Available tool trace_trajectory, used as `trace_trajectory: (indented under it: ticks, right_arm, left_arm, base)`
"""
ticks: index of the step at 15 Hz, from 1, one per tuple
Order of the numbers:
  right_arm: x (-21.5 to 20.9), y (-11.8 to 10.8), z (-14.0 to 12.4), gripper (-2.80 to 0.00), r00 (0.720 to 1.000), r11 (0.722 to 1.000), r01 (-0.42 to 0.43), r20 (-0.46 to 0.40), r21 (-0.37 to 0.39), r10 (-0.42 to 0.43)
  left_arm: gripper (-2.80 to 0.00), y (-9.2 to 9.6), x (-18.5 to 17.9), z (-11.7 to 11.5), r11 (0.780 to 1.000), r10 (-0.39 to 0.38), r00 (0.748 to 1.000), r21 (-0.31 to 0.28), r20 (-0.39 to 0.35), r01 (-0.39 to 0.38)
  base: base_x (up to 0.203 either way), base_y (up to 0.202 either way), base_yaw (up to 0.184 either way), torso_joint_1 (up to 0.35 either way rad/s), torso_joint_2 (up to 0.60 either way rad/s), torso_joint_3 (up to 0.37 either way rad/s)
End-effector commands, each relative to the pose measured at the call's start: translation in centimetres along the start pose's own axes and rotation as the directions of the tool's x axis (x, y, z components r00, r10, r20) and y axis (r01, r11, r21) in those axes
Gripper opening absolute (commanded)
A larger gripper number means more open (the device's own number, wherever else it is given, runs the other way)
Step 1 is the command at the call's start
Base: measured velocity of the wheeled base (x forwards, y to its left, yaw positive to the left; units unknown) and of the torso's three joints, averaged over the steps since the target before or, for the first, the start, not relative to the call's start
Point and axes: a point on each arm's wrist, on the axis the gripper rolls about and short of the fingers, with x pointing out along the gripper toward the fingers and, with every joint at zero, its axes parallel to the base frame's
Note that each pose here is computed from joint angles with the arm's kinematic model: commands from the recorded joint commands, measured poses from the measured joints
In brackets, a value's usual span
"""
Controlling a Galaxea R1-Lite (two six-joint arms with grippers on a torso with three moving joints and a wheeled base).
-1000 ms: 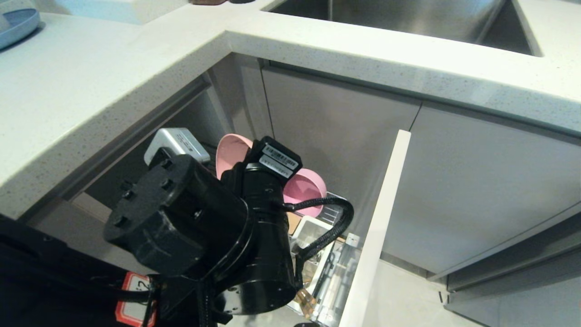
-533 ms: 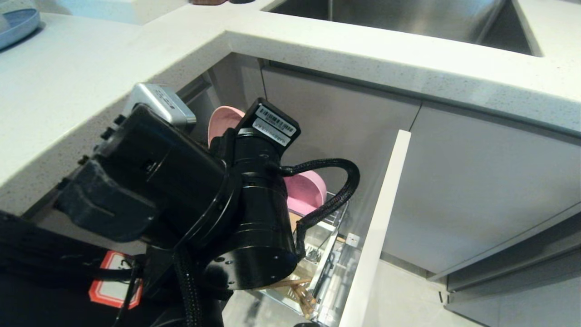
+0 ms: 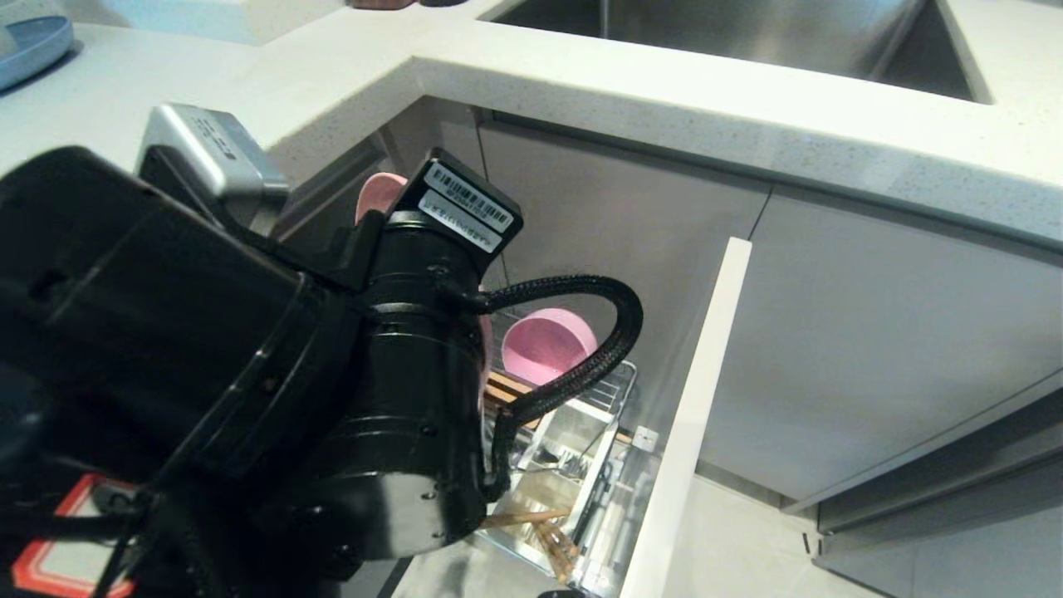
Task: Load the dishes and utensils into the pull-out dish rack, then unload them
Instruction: Pick up the plate and place it in the cupboard
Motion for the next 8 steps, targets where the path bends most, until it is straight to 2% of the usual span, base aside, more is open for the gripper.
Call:
trace_trajectory:
  ticks: [1,2,3,4,8]
  right_arm:
    - [0.0,0.0,0.0,-2.80,1.000,1.000,-0.001,-0.002,0.000,0.001]
    - [0.0,0.0,0.0,-2.80,1.000,1.000,-0.001,-0.001,0.001,0.001]
    - [0.0,0.0,0.0,-2.80,1.000,1.000,-0.001,-0.002,0.000,0.001]
    - [0.0,0.0,0.0,-2.80,1.000,1.000,-0.001,0.000,0.001,0.001]
    - [0.0,0.0,0.0,-2.80,1.000,1.000,0.000,-0.002,0.001,0.000]
  left_arm:
    - [-2.80,0.6,-1.0,1.0,1.000,-0.005,1.000,-0.009,-0.016,0.005]
    - [-2.80,0.7,-2.0,1.0,1.000,-0.019,0.999,-0.026,-0.043,0.018]
    - [-2.80,0.9,-2.4,0.8,0.997,-0.013,0.998,-0.071,-0.054,0.009]
    - [-2.80,1.2,-2.6,0.5,0.997,-0.004,0.998,-0.081,-0.061,-0.001]
    - [-2.80,2.5,-3.1,-0.5,0.997,0.012,0.997,-0.076,-0.082,-0.018]
  base:
    - [0.000,0.000,0.000,0.000,0.00,0.000]
    - [0.000,0.000,0.000,0.000,0.00,0.000]
    - [0.000,0.000,0.000,0.000,0.00,0.000]
    - [0.000,0.000,0.000,0.000,0.00,0.000]
    - [0.000,0.000,0.000,0.000,0.00,0.000]
